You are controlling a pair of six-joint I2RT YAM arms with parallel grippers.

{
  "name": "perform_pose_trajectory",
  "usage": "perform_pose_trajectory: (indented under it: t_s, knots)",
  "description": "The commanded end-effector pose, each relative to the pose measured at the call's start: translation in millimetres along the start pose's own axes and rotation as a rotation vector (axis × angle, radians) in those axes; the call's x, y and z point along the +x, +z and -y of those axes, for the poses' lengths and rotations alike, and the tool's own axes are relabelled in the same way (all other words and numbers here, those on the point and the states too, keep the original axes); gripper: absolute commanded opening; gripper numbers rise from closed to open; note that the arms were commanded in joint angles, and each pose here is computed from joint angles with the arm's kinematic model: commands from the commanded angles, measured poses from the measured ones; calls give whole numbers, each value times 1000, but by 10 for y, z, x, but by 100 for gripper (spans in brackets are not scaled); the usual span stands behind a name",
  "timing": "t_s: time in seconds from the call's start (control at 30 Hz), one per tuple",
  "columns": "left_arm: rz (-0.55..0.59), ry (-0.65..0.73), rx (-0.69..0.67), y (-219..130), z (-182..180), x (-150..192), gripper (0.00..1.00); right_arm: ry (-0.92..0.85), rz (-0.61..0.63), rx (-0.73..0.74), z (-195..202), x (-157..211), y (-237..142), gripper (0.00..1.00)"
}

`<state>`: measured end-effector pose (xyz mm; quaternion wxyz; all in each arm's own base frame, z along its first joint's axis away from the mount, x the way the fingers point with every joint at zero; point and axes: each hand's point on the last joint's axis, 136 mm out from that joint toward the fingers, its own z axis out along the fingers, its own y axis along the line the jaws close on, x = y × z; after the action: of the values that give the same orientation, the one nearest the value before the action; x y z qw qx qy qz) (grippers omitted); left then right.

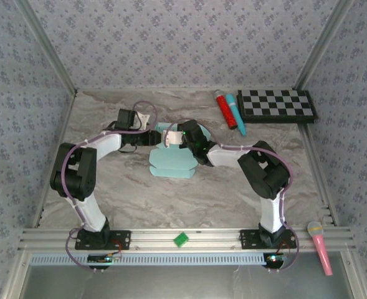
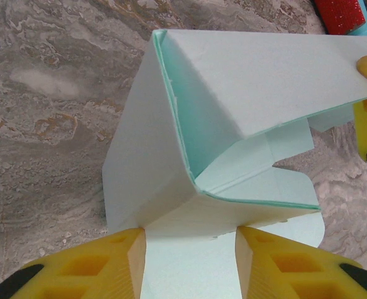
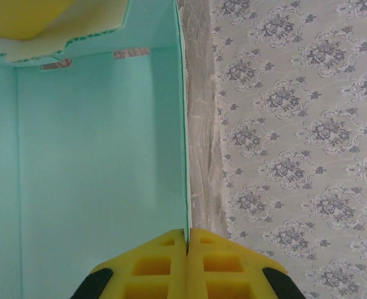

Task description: Fold the paper box

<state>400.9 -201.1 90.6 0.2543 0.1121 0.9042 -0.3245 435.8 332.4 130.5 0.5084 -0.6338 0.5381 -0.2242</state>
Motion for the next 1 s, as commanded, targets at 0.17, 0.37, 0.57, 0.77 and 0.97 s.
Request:
perform_pose_trajectory:
  t_s: [0.17, 0.37, 0.57, 0.77, 0.97]
  knots:
    - [44, 34, -15, -43, 24, -72, 44, -24, 14, -36, -125, -64, 35, 0]
    - [108, 60, -93, -261, 10, -119, 45, -23, 17, -38, -137, -62, 41, 0]
    - [201, 64, -174, -514, -57, -196, 49, -21, 15, -32, -128, -60, 42, 0]
    - [294, -19, -310, -750, -350, -270, 50, -24, 11, -33, -143, -48, 48, 0]
    - [257, -131, -375, -684, -646, -284, 49, -27, 11, -33, -146, -57, 50, 0]
